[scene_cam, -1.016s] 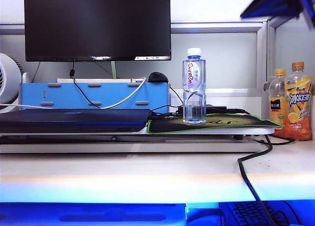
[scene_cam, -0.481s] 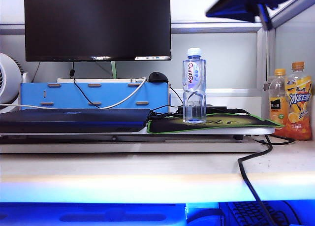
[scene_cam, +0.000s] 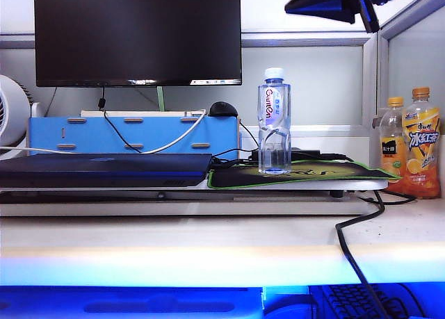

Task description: Pick up the mineral water bottle and place it on the laptop.

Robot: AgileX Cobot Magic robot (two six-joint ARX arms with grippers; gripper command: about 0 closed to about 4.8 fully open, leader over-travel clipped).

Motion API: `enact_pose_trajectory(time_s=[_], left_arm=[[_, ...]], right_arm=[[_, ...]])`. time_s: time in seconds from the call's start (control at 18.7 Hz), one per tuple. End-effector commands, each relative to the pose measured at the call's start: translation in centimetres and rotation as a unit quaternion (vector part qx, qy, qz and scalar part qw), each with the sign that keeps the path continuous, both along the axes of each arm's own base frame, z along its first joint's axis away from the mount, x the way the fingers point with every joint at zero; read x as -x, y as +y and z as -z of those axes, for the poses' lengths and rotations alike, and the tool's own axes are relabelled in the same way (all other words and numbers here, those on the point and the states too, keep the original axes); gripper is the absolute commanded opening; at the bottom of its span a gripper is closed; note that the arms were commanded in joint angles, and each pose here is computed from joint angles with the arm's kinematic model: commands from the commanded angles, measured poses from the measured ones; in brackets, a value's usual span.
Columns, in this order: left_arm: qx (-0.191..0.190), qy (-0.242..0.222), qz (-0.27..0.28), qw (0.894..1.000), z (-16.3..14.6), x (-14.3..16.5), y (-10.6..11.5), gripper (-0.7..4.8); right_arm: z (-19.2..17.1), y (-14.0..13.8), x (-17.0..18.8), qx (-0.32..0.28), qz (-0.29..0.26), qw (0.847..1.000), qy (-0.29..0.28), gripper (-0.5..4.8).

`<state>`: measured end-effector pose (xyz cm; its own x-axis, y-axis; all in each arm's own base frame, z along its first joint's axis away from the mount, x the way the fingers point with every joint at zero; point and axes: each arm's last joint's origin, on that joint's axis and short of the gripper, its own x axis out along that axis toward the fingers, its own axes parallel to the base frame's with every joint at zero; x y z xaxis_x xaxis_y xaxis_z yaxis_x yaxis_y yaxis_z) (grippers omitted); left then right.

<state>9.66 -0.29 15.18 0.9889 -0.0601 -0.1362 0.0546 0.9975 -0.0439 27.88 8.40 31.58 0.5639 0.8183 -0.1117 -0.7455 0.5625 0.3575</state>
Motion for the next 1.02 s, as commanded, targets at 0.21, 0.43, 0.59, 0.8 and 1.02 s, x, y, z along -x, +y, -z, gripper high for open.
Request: enact_pose_trajectory(time_s=[0.21, 0.43, 0.59, 0.8, 1.02], left_arm=[[0.000, -0.003, 0.002, 1.000, -0.1, 0.0, 0.0, -0.02], [0.000, -0.003, 0.001, 1.000, -0.1, 0.0, 0.0, -0.02], [0.000, -0.003, 0.002, 1.000, -0.1, 0.0, 0.0, -0.02], [0.000, -0.003, 0.002, 1.000, -0.1, 0.0, 0.0, -0.02], [0.000, -0.003, 0.002, 1.000, -0.1, 0.0, 0.0, -0.02]], right_arm=[[2.3, -0.6, 0.0, 0.212, 0.138, 0.967, -0.024, 0.36], [2.2, -0.1, 0.1, 0.236, 0.151, 0.959, -0.045, 0.36], [2.0, 0.9, 0.3, 0.234, 0.136, 0.961, -0.063, 0.82], [2.0, 1.8, 0.6, 0.241, 0.119, 0.960, -0.073, 4.73], [3.9, 2.4, -0.5, 0.253, 0.109, 0.960, -0.043, 4.79]])
